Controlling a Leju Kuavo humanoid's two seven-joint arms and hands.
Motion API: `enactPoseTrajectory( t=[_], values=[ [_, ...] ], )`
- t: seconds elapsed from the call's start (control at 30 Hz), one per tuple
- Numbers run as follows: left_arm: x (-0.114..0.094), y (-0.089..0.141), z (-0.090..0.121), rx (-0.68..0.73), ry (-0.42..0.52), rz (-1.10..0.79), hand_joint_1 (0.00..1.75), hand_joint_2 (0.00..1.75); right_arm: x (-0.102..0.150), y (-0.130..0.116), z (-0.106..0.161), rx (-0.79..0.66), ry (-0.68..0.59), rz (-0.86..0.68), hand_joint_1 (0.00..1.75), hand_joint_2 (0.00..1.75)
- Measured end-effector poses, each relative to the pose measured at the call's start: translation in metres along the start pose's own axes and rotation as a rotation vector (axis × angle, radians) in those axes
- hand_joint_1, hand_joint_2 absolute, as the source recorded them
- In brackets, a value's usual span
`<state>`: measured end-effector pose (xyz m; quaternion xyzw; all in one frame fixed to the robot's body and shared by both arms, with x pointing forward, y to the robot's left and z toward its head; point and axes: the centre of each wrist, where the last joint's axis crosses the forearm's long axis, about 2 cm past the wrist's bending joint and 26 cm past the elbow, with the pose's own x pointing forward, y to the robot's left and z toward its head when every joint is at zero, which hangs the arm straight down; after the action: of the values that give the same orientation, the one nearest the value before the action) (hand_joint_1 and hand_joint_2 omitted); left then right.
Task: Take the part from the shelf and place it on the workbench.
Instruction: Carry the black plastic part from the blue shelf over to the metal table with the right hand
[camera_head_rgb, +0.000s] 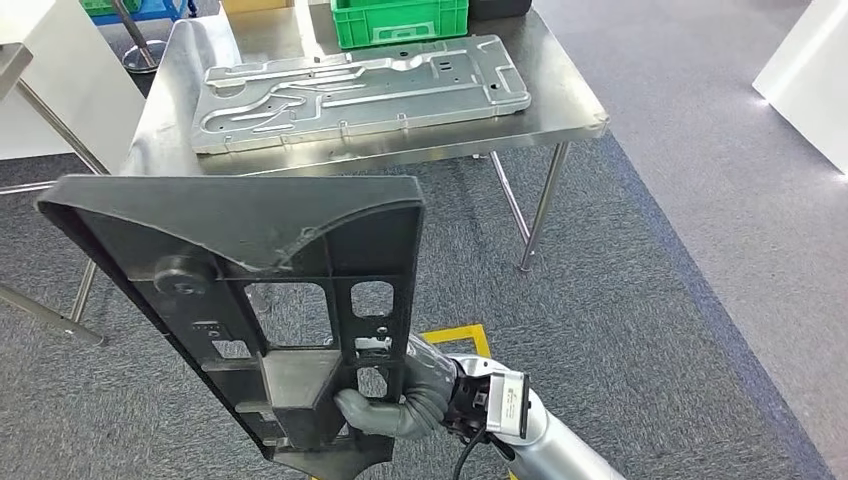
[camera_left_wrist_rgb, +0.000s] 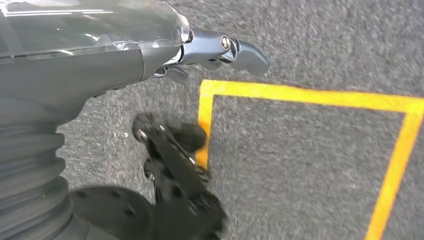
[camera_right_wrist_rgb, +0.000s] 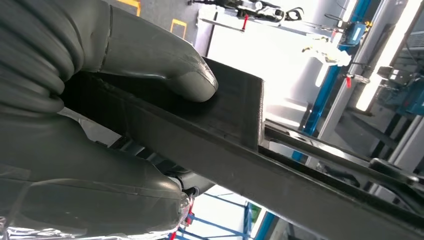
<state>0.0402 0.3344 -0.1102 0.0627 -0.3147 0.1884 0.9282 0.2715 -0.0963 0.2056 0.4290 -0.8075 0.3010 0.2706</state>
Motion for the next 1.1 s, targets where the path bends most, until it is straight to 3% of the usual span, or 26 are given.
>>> enactPoseTrajectory(
  t=[1.1],
  values=[
    [-0.002, 0.0, 0.001, -0.006, 0.003, -0.016, 0.0, 1.75, -0.004, -0.001, 0.011, -0.043, -0.019, -0.031, 1.64, 1.75]
  ],
)
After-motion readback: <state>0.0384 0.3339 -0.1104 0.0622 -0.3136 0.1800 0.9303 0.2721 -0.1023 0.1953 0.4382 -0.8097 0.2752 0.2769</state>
